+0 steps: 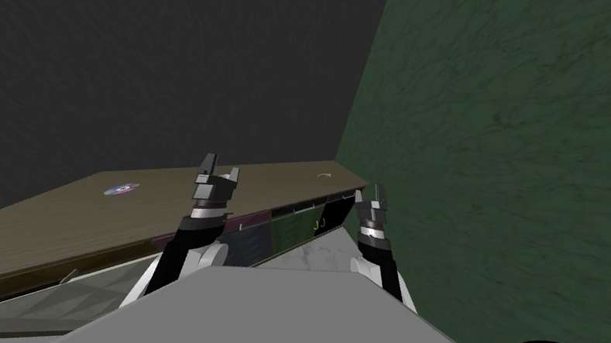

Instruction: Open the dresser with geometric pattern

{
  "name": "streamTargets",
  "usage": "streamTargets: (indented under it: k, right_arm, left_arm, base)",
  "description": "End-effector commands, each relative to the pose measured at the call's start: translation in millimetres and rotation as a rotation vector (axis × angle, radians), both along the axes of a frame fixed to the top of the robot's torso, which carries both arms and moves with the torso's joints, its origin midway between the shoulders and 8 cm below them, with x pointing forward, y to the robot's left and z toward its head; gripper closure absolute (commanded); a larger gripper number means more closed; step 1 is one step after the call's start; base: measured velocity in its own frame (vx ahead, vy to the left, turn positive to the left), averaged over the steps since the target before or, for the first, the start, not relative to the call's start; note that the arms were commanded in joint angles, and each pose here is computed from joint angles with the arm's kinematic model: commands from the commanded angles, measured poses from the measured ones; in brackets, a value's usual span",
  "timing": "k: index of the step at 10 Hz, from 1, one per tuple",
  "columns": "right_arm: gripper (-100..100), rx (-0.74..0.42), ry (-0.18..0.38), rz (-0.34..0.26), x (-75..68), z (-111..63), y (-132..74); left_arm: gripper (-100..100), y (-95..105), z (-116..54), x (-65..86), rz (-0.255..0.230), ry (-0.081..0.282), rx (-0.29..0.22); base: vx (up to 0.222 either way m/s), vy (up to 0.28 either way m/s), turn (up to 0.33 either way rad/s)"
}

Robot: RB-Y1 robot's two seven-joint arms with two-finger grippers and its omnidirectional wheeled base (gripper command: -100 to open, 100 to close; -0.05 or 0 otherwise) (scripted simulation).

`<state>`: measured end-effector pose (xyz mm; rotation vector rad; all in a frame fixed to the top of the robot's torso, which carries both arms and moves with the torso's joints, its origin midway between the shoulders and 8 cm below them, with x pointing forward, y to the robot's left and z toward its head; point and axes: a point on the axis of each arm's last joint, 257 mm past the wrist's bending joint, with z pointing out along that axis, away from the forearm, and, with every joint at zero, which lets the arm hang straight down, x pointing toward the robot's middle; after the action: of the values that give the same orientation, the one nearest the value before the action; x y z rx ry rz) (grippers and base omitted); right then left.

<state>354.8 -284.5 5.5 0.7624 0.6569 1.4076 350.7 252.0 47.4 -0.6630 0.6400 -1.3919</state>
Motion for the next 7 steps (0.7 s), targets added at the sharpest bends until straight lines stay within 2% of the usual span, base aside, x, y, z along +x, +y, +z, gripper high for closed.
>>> streamTargets:
  k: [1, 7]
  right_arm:
    - [0, 0.000, 0.000, 0.000, 0.0, 0.0, 0.0]
    - [0, 0.000, 0.000, 0.000, -0.1, 0.2, 0.0]
  left_arm:
    - [0, 0.0, 0.0, 0.0, 0.000, 0.000, 0.000]
    - [0, 0.0, 0.1, -0.1, 0.000, 0.000, 0.000]
  base:
    - [0.000, 0.000, 0.000]
    - [0.000, 0.000, 0.000]
